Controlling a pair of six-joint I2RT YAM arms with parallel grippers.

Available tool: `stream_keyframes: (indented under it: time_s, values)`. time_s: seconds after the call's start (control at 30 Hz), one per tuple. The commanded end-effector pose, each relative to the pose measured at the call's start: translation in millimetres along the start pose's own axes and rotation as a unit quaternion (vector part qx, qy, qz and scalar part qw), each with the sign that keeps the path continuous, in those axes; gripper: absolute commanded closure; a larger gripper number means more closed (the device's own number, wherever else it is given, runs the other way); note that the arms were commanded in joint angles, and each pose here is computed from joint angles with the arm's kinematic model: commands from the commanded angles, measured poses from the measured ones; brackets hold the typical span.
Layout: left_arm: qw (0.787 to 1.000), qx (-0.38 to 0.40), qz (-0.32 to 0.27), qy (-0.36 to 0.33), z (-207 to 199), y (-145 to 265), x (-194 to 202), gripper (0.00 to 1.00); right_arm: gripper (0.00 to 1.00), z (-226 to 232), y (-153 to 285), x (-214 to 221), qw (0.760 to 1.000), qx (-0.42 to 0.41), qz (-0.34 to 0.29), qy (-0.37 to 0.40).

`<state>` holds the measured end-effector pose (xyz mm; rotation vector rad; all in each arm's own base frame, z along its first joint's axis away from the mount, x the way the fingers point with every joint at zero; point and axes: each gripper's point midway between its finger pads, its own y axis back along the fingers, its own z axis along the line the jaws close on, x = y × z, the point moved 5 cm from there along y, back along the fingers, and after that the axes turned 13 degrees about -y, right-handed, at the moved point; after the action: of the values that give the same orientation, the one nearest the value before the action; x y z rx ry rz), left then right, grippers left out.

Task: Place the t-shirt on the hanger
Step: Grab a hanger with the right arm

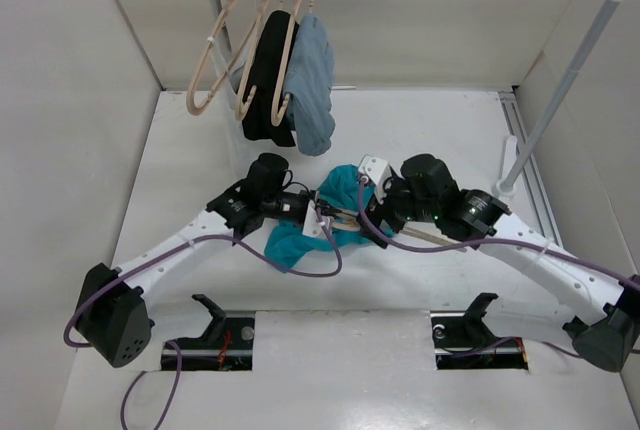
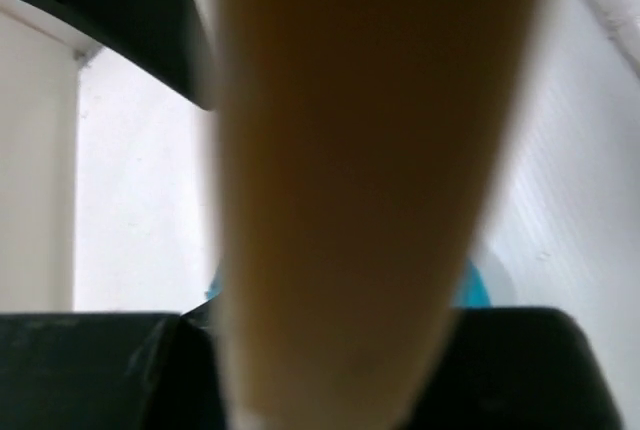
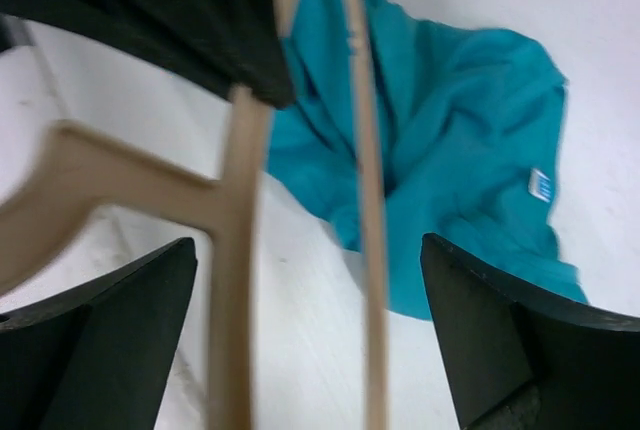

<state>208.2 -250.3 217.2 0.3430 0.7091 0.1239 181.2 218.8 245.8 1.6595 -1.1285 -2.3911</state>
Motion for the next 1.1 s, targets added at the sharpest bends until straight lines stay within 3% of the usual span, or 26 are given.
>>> stream_keyframes:
  time_s: [0.0, 0.03, 0.07, 0.17, 0.2, 0.33, 0.47, 0.5, 0.63, 0.67, 0.7, 0.8, 0.87, 0.97, 1.07]
  values:
    - [0.999, 0.014, -0.031, -0.006, 6, 4, -11, 1.0, 0.03, -21, 4, -15, 0.996, 0.077, -0.013, 0.051]
    - [0.999, 0.014, -0.031, -0.006, 6, 4, -11, 1.0, 0.06, -22, 3, -18, 0.995, 0.077, -0.021, 0.057]
    - [0.999, 0.016, -0.038, -0.006, 5, 3, -13, 1.0, 0.21, -23, 3, -22, 0.994, 0.083, -0.029, 0.065]
    - [0.999, 0.017, -0.052, 0.0, 9, 4, -20, 1.0, 0.48, -25, -4, -28, 0.992, 0.083, -0.058, 0.07]
    - [0.998, 0.018, -0.057, 0.02, 8, 2, -20, 1.0, 0.62, -25, -4, -31, 0.991, 0.084, -0.065, 0.076]
    - [0.997, 0.006, -0.062, 0.034, 14, 3, -21, 1.0, 0.67, -25, -14, -24, 0.993, 0.072, -0.062, 0.076]
    - [0.996, -0.001, -0.078, 0.047, 18, 4, -25, 1.0, 0.96, -24, -24, -22, 0.992, 0.059, -0.074, 0.079]
    - [0.996, -0.003, -0.08, 0.048, 19, 4, -26, 1.0, 1.0, -25, -25, -21, 0.992, 0.059, -0.075, 0.079]
    - [0.994, -0.02, -0.069, 0.077, 19, 2, -20, 1.0, 1.0, -26, -25, -27, 0.991, 0.053, -0.091, 0.078]
    - [0.994, -0.037, -0.062, 0.087, 23, 4, -20, 0.82, 1.0, -29, -20, -29, 0.991, 0.058, -0.099, 0.062]
    - [0.993, -0.072, -0.043, 0.085, 34, 5, -15, 0.38, 1.0, -32, -15, -27, 0.992, 0.061, -0.096, 0.048]
    - [0.985, -0.135, -0.01, 0.105, 48, 10, -7, 0.12, 1.0, -54, 1, -15, 0.993, 0.081, -0.089, -0.018]
    - [0.976, -0.176, -0.002, 0.13, 57, 14, -7, 0.0, 1.0, -71, 10, -6, 0.99, 0.097, -0.09, -0.049]
    - [0.957, -0.215, 0.011, 0.194, 61, 15, -3, 0.0, 1.0, -79, 29, 5, 0.984, 0.116, -0.101, -0.089]
    - [0.955, -0.187, 0.034, 0.227, 43, -2, 2, 0.1, 1.0, -89, 44, 20, 0.977, 0.148, -0.089, -0.129]
